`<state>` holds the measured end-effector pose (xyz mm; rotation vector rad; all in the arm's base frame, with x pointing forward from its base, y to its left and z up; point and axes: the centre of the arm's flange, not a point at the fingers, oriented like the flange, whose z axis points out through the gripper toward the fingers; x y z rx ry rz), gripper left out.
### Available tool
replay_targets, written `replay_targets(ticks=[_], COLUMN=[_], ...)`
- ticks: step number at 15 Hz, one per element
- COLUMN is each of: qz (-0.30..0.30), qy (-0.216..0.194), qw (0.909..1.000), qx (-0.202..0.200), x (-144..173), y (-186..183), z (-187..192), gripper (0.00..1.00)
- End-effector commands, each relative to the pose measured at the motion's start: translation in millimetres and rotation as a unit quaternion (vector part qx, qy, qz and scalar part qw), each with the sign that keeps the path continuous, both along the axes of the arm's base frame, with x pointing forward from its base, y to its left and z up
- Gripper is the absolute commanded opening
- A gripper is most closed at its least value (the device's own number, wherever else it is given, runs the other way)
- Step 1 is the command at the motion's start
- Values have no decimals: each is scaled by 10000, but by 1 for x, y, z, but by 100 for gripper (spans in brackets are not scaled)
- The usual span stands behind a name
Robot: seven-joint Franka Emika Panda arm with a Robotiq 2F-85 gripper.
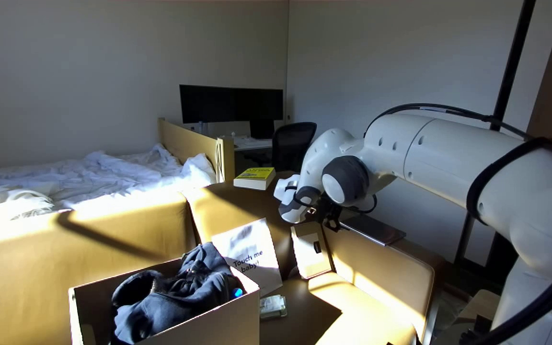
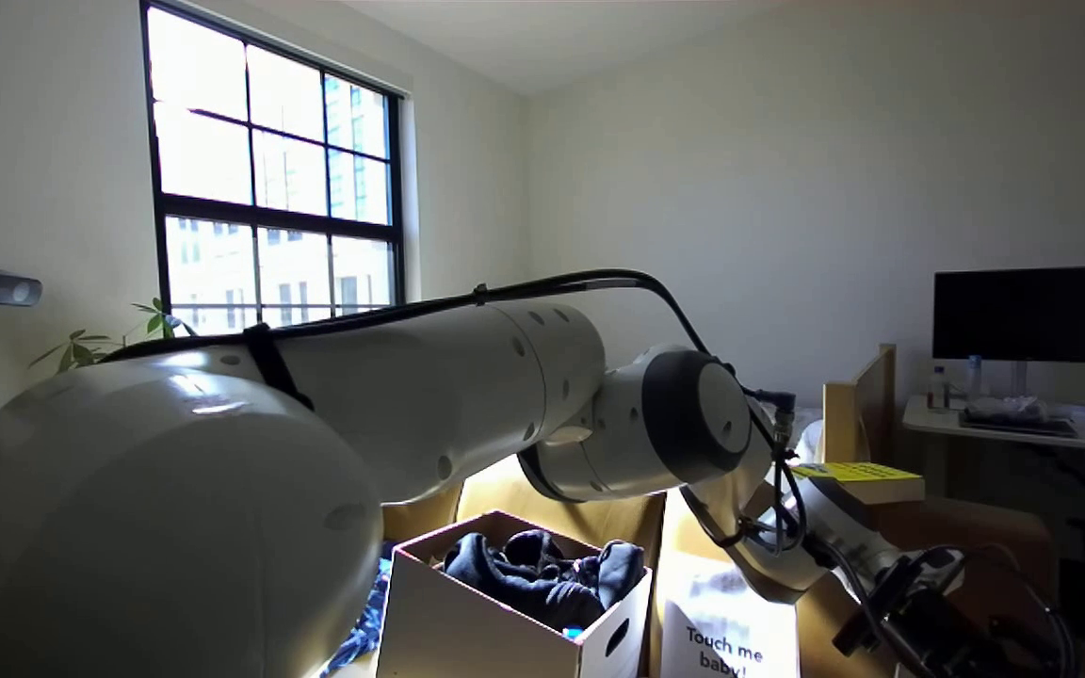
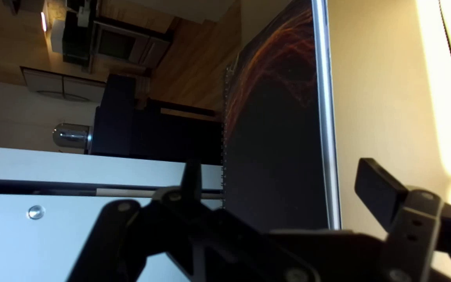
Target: Pick up the book and put it in the box
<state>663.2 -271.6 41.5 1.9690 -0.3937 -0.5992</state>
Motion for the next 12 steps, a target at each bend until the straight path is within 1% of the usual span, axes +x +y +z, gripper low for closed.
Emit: replay_targets(ticks=[1, 3, 6, 8, 11, 12], qz=[182, 136, 16, -77, -161, -158], qy=[272, 326, 225, 260, 376, 473], qw=[9993, 9992, 9996, 9995, 9989, 9984], qx=[177, 175, 180, 188, 223, 269], x=[34, 41, 40, 42, 39, 36], y=[-15, -22, -32, -39, -43, -41], z=[-13, -21, -24, -26, -26, -23], gripper=[100, 100, 100, 100, 100, 100])
